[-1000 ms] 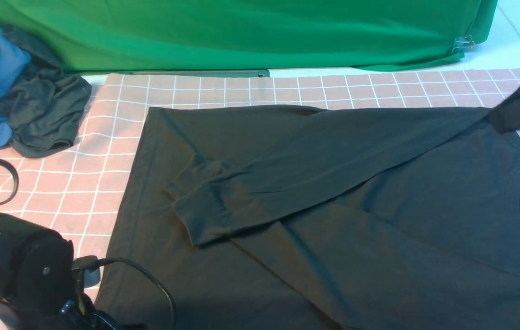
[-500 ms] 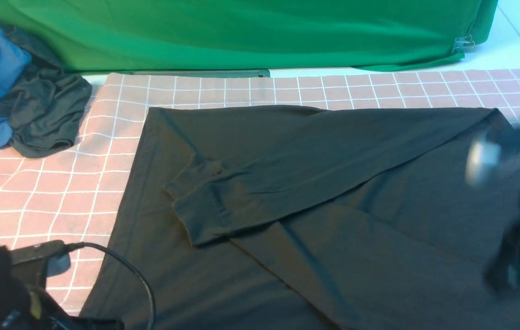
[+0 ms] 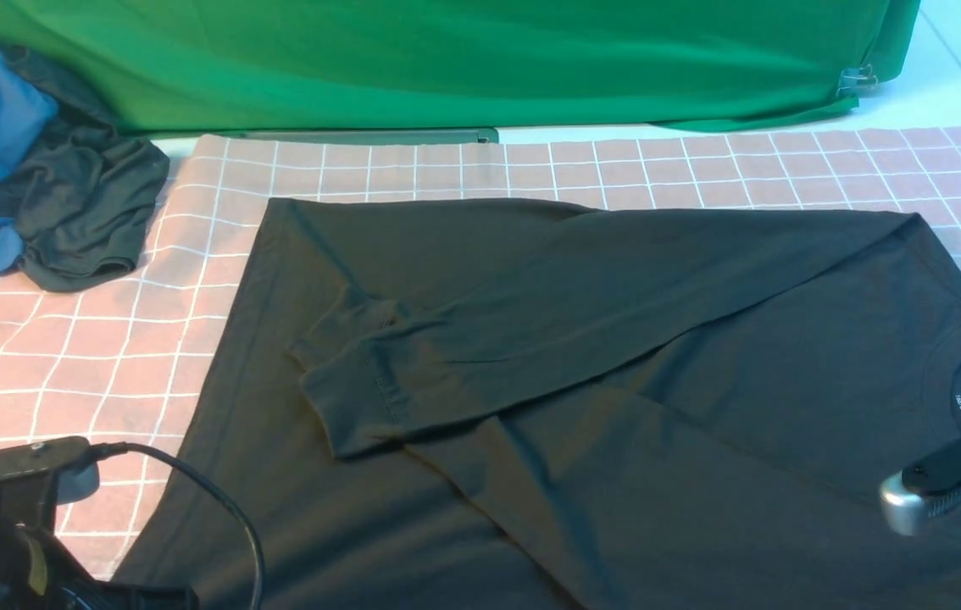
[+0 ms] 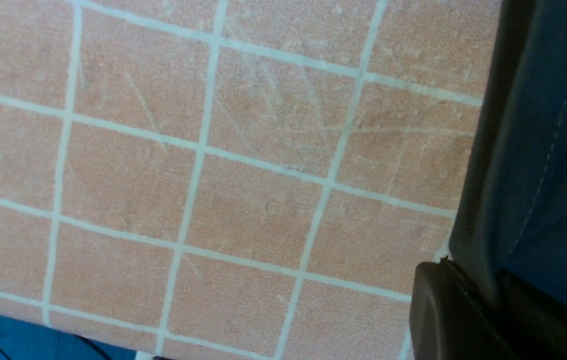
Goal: Fold a long-sleeved shirt over a pink coffee tablecloth.
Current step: 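Grasp the near edge of the shirt at its hem and shoulder corners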
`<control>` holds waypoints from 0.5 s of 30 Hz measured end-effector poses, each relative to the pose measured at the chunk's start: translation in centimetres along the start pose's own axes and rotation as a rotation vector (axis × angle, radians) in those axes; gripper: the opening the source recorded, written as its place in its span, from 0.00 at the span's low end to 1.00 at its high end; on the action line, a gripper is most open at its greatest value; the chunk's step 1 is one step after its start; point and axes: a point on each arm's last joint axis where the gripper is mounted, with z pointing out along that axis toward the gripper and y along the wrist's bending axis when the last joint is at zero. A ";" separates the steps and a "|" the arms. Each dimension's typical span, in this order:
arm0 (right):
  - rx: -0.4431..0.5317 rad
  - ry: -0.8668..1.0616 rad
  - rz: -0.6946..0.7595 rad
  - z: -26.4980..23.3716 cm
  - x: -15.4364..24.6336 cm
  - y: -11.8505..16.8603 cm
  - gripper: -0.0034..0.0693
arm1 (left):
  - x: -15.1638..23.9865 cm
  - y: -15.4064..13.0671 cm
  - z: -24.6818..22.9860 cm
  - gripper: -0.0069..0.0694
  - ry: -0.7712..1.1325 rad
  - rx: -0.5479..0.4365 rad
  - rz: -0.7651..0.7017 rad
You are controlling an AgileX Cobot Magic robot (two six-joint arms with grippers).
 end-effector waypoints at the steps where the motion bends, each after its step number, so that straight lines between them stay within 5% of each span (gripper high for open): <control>1: 0.002 -0.012 -0.001 0.0 -0.1 0.0 0.76 | 0.0 0.0 0.0 0.13 -0.002 0.005 -0.002; 15: 0.003 -0.001 -0.107 2.3 -1.7 -0.1 0.76 | -0.2 -0.3 0.0 0.13 -0.025 0.032 -0.005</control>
